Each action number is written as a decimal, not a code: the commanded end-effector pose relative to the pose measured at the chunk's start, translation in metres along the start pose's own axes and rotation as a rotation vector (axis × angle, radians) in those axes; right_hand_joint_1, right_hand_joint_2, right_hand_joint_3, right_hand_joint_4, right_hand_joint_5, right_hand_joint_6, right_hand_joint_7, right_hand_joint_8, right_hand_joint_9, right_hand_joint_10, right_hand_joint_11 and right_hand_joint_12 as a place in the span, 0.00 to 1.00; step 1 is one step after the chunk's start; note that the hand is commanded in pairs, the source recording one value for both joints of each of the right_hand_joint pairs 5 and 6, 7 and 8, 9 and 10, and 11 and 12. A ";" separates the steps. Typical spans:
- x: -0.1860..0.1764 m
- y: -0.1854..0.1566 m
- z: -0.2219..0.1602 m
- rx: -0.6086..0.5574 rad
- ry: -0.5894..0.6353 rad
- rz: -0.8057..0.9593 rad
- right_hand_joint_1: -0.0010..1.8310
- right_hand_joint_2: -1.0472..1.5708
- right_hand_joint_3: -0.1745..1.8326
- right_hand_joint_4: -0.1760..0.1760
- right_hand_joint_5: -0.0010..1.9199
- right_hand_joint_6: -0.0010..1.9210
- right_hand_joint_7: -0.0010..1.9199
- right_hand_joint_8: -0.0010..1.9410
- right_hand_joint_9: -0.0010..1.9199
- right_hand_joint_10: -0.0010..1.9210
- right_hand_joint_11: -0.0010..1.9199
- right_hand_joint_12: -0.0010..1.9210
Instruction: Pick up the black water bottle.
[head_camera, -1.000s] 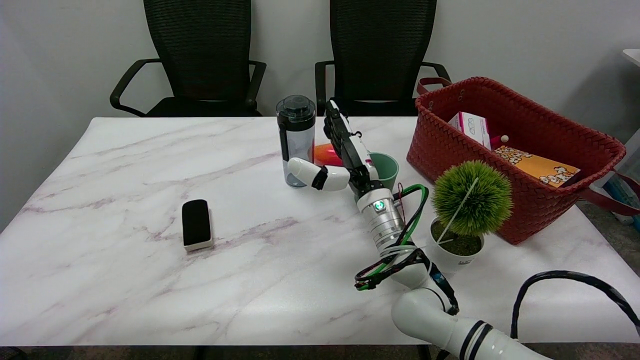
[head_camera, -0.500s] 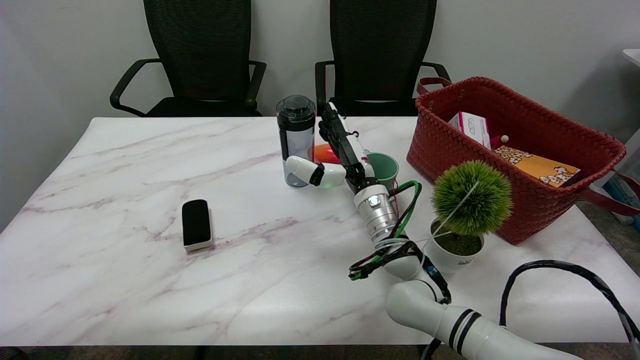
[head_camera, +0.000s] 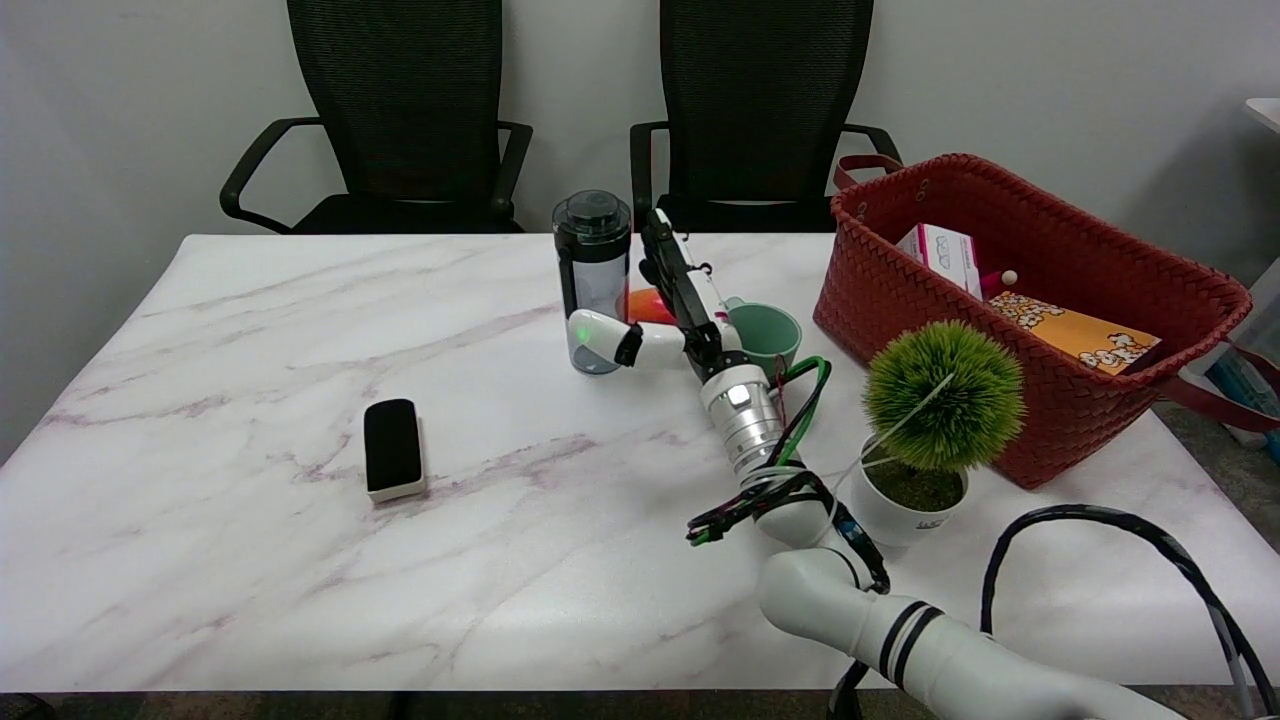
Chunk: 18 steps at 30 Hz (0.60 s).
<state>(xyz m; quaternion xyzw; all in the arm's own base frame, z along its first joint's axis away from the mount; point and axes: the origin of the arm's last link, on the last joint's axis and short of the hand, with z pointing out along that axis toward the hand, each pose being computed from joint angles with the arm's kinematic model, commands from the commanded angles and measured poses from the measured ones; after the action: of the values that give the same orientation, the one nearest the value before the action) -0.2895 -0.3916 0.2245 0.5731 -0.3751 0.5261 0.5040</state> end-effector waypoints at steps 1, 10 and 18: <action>0.004 0.011 0.007 -0.037 0.027 -0.002 0.50 0.41 0.48 0.50 0.00 0.00 0.00 0.00 0.02 0.02 0.06 0.06; 0.006 0.013 0.014 -0.047 0.035 0.004 0.50 0.40 0.48 0.50 0.00 0.00 0.00 0.00 0.01 0.01 0.05 0.05; 0.001 0.012 0.018 -0.049 0.030 0.006 0.50 0.40 0.48 0.50 0.00 0.00 0.00 0.00 0.01 0.01 0.04 0.04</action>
<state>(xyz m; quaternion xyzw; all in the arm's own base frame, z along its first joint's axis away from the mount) -0.2956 -0.4029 0.2307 0.5568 -0.3779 0.5281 0.5180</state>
